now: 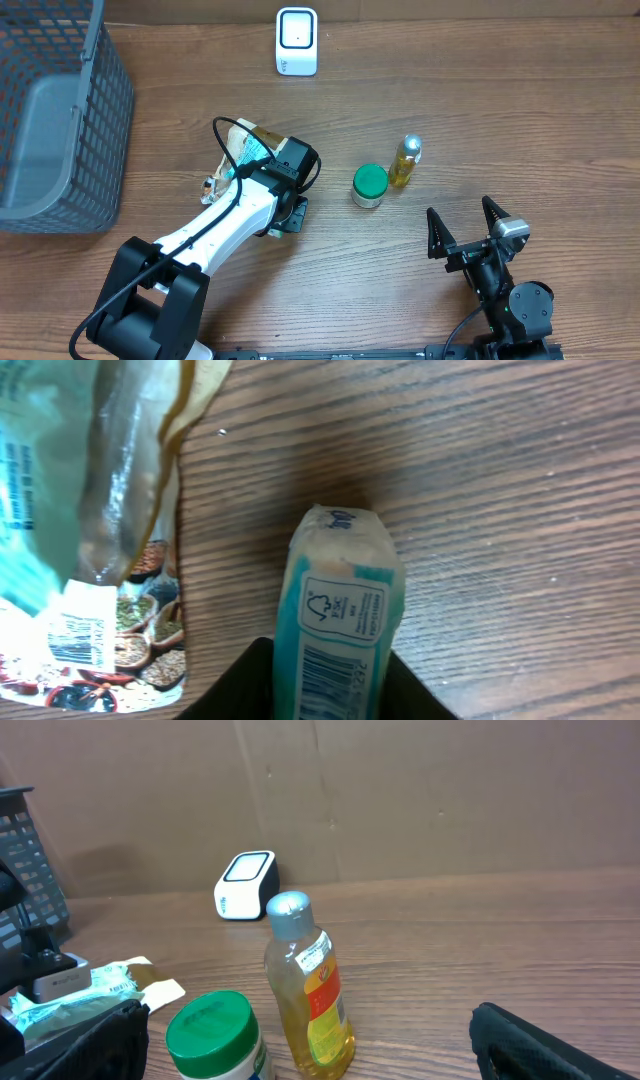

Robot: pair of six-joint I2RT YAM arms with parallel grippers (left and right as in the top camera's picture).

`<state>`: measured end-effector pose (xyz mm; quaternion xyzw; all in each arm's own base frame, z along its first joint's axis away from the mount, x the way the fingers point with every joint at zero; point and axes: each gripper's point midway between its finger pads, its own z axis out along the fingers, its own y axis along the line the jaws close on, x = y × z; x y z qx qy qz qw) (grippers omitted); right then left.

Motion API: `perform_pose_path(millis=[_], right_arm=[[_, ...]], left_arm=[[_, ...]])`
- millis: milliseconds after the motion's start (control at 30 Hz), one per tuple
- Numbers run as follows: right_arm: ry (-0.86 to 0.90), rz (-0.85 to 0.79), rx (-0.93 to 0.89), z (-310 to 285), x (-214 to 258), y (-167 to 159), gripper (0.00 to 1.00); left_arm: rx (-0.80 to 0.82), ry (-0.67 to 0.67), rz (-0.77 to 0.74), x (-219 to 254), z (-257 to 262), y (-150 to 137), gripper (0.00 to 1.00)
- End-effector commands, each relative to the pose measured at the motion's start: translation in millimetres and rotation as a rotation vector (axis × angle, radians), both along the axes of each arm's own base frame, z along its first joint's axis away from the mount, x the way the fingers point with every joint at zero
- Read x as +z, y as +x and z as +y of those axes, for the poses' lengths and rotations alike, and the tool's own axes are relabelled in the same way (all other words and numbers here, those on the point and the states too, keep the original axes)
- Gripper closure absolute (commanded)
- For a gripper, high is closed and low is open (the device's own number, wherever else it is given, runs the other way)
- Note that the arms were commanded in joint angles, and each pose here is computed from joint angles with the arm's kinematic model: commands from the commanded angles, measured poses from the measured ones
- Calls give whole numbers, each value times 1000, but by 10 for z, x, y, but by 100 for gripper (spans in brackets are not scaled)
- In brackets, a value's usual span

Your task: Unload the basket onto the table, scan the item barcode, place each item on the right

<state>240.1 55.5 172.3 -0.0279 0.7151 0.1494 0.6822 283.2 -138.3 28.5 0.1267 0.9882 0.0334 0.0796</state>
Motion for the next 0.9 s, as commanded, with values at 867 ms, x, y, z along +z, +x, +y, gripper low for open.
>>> perform_pose_path(millis=[867], right_arm=[[-3,-5,-12,-23,-16,5,0]], left_arm=[[7,-109,61,9,-176,-57,23]])
